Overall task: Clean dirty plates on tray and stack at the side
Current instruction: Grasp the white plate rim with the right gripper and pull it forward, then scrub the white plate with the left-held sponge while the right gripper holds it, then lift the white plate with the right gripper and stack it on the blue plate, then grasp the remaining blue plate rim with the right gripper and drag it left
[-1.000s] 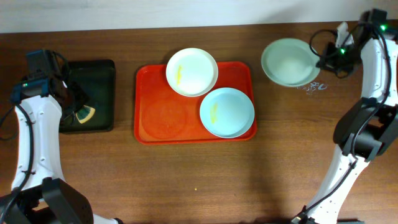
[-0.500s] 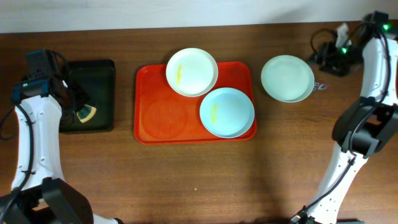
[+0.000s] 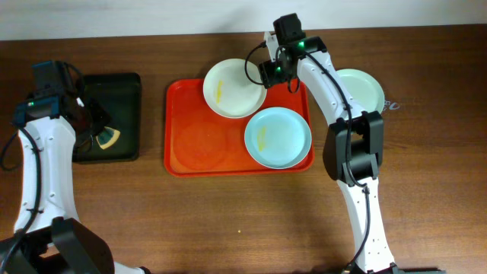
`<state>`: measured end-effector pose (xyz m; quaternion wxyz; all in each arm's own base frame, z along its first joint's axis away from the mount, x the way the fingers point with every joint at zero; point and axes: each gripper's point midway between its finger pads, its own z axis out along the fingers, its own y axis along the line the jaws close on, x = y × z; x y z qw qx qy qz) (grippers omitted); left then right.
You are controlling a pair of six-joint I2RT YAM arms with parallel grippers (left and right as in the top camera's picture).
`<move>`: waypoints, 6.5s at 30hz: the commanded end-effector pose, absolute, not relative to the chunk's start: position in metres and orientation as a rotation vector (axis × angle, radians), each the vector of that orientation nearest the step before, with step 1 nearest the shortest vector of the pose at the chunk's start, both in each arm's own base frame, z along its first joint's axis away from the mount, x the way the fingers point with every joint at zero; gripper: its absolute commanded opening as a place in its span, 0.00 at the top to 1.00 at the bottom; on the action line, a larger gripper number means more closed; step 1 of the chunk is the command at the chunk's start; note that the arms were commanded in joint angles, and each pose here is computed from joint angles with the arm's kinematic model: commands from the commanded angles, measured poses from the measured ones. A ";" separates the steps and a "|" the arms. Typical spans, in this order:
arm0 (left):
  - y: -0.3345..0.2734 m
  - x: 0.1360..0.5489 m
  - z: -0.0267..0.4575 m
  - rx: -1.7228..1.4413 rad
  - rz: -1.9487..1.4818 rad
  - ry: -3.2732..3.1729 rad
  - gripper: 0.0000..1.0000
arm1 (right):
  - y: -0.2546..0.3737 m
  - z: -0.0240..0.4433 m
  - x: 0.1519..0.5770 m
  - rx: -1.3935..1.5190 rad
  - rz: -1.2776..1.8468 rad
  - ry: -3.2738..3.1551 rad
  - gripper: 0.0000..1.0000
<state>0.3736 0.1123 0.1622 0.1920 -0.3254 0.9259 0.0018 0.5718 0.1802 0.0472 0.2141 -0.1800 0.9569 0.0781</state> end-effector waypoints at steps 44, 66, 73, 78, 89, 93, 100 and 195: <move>0.109 0.373 0.164 -0.917 -0.028 2.590 1.00 | 0.302 0.009 0.475 -1.070 0.348 2.679 0.60; -0.046 0.439 0.091 -0.460 -0.378 2.759 1.00 | 0.308 -0.015 0.444 -0.392 0.388 3.010 0.96; -0.098 0.455 0.030 -0.331 -0.400 2.816 1.00 | 0.308 -0.015 0.444 -0.382 0.388 3.012 0.96; -0.095 0.454 -0.003 -0.355 -0.363 2.864 1.00 | 0.309 -0.015 0.446 -0.382 0.391 3.005 0.96; 0.010 0.423 0.004 -0.417 0.563 2.881 1.00 | 0.308 -0.015 0.444 -0.382 0.388 3.012 0.96; -0.015 0.439 0.030 -0.421 0.349 2.913 1.00 | 0.308 -0.015 0.444 -0.383 0.388 3.012 0.96; -0.108 0.445 0.040 -0.088 -0.425 2.983 1.00 | 0.308 -0.015 0.445 -0.383 0.390 3.008 0.96; 0.090 0.385 0.143 -0.870 -0.032 2.698 1.00 | -0.129 0.099 0.496 0.336 0.311 2.752 0.01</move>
